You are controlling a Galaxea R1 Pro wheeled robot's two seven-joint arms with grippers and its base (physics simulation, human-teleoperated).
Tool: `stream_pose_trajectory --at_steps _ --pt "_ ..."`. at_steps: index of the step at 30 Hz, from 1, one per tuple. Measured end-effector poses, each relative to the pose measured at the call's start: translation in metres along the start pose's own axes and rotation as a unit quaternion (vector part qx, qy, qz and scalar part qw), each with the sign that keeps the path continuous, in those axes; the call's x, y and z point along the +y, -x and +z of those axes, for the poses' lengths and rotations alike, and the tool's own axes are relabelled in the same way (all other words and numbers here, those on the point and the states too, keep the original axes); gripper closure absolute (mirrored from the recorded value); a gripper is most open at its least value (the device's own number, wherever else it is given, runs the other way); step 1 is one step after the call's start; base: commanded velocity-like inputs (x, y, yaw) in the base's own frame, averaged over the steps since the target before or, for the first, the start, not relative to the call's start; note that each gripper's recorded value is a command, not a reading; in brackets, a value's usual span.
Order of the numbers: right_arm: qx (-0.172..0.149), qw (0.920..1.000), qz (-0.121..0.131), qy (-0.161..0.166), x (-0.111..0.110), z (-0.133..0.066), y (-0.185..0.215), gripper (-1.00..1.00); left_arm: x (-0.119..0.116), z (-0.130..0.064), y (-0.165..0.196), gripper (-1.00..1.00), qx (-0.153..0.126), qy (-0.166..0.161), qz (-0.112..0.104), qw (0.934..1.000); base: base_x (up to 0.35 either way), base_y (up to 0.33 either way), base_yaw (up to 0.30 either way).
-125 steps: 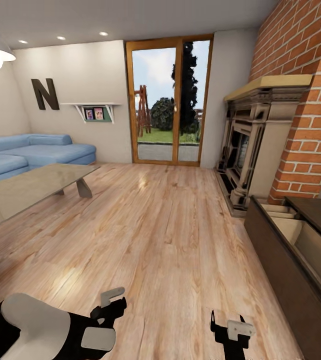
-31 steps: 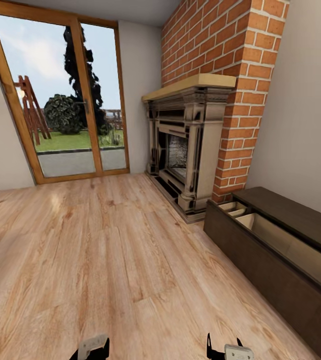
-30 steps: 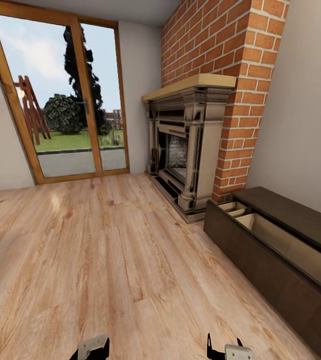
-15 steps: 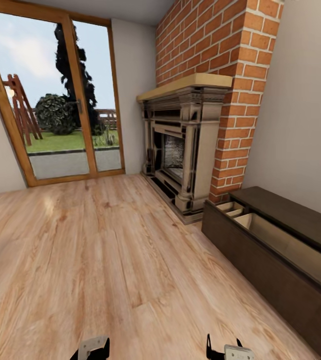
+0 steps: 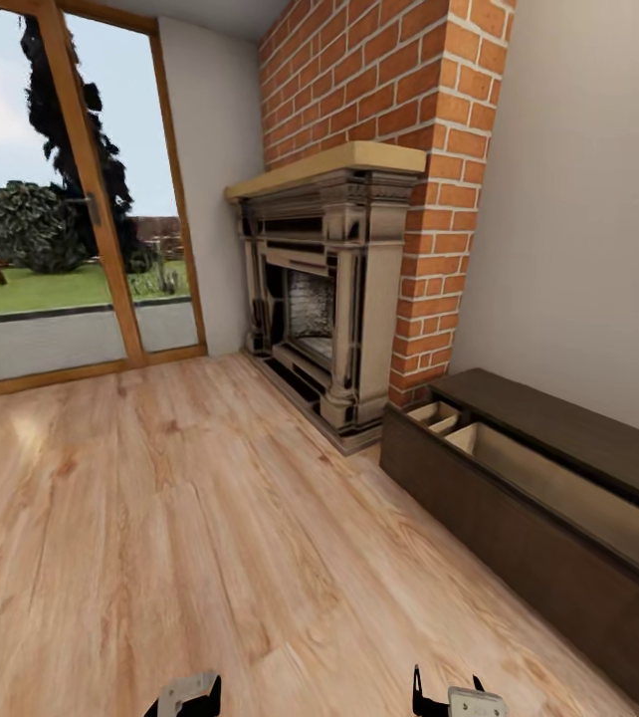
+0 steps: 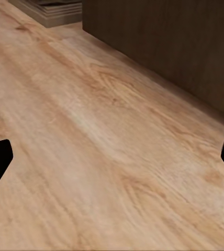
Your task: Place each of the two pumpkins and all three candles from the living room inside a cabinet in the living room (use any cabinet), then make sure every cabinet is closed, and position the cauldron so it is next to a table in the living room.
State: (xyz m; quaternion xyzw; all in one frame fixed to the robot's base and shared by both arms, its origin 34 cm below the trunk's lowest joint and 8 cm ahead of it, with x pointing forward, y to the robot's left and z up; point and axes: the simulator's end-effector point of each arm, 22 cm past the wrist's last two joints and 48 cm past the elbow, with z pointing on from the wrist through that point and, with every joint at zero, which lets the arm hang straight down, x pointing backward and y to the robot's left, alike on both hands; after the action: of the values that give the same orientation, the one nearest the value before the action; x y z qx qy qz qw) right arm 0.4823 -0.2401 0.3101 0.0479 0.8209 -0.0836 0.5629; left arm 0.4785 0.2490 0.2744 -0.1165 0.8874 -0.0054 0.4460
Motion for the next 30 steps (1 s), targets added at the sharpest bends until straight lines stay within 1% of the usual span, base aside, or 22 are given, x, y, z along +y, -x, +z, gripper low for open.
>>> stream_pose_trajectory --at_steps 5,12,24,30 --pt "0.000 1.0000 0.000 0.001 0.0002 0.0000 -0.0001 -1.00 0.0000 0.0000 -0.0004 -1.00 0.001 0.000 0.000 1.0000 0.244 0.158 -0.300" --pt "0.001 1.0000 0.001 0.001 0.0010 -0.0001 -0.0003 -1.00 -0.0036 -0.0006 -0.0017 -1.00 0.002 -0.002 -0.001 1.0000 0.171 0.018 -0.300" --pt "0.004 1.0000 0.001 0.002 0.0031 -0.0005 -0.0015 -1.00 -0.0057 -0.0008 -0.0030 -1.00 0.004 -0.003 -0.002 1.0000 0.036 0.007 -0.300" --pt "0.004 1.0000 0.001 0.002 0.0031 -0.0006 -0.0013 -1.00 -0.0069 -0.0010 -0.0029 -1.00 0.004 -0.004 -0.002 1.0000 0.202 0.158 -0.300"
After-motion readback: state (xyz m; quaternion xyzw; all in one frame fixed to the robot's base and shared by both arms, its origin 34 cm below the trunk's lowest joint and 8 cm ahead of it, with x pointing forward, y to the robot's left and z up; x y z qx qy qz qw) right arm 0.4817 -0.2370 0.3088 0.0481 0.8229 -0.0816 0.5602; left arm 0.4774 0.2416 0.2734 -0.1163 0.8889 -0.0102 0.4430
